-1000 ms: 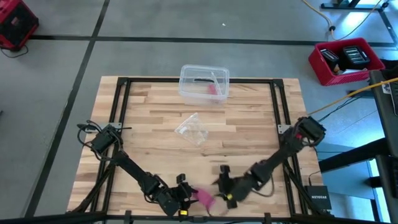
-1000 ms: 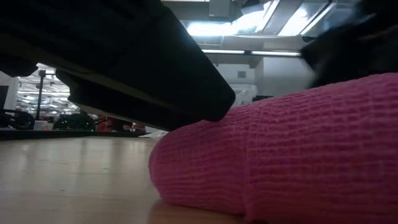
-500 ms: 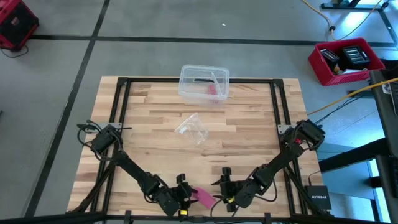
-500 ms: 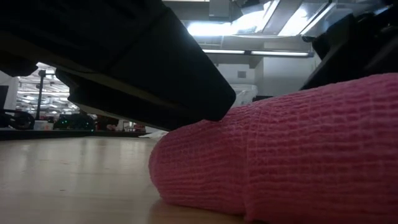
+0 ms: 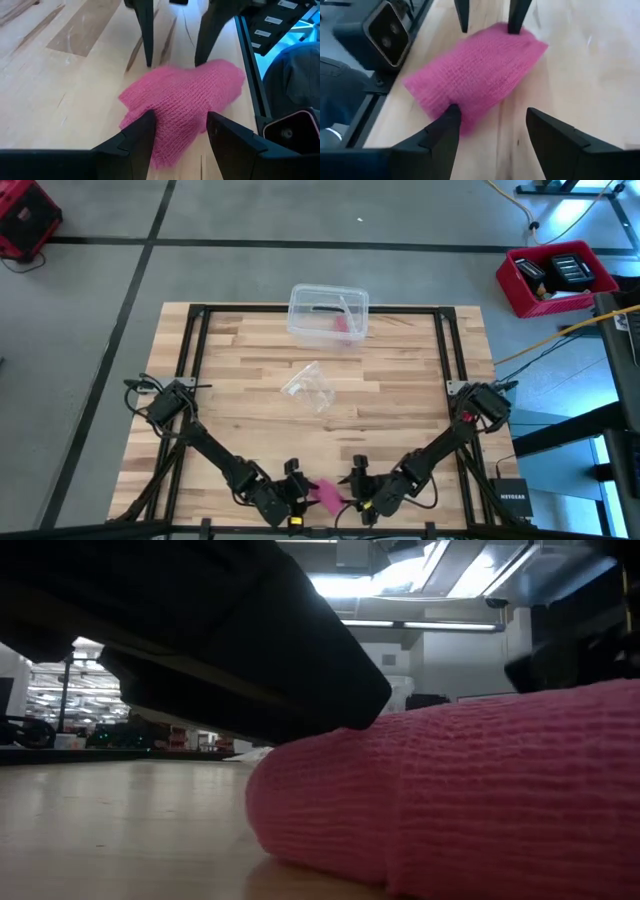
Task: Roll bandage
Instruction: Roll the pink bandage
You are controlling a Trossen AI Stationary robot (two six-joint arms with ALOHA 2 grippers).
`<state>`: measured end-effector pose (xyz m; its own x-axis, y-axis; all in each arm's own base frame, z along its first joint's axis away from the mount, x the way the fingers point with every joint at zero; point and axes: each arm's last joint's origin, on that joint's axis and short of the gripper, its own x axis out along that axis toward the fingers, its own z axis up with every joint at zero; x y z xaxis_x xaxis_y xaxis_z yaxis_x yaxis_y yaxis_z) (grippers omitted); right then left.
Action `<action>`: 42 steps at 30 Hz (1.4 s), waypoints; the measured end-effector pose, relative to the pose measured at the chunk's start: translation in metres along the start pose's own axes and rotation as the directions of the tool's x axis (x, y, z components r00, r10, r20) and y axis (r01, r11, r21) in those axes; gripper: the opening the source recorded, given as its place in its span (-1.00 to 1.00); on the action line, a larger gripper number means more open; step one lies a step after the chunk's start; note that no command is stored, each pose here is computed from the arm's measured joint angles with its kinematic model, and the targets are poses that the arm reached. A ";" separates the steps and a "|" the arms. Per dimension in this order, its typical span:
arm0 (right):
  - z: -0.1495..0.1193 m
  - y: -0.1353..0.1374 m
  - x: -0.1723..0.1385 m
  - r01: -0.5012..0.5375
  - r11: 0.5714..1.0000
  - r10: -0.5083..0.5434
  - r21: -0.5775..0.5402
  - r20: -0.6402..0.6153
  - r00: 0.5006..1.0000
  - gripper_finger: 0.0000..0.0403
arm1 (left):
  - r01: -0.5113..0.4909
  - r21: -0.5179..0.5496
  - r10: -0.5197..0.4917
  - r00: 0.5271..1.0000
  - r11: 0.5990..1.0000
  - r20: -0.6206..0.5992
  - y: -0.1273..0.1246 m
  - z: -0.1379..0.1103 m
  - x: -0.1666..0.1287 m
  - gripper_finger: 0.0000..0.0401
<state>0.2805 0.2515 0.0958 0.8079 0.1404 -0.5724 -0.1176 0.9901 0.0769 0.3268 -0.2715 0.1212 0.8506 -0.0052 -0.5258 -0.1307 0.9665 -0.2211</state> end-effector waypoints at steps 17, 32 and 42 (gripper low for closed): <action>0.018 -0.009 -0.015 -0.049 0.999 0.047 -0.023 -0.070 0.996 0.15 | 0.019 0.061 -0.019 1.000 0.998 0.001 -0.007 0.006 -0.004 -0.13; 0.044 -0.027 -0.018 0.072 0.996 -0.069 -0.053 0.056 0.996 0.15 | -0.015 0.130 0.018 1.000 0.991 -0.018 -0.031 0.035 -0.011 -0.13; 0.039 -0.032 -0.011 0.063 0.998 -0.062 -0.028 0.019 0.998 0.15 | -0.074 0.130 0.081 0.995 0.989 -0.050 -0.025 0.006 0.013 -0.13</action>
<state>0.2980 0.2186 0.1314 0.8246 0.0786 -0.5602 -0.0827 0.9964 0.0181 0.3443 -0.2941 0.1249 0.8107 0.0602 -0.5823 -0.1257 0.9894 -0.0727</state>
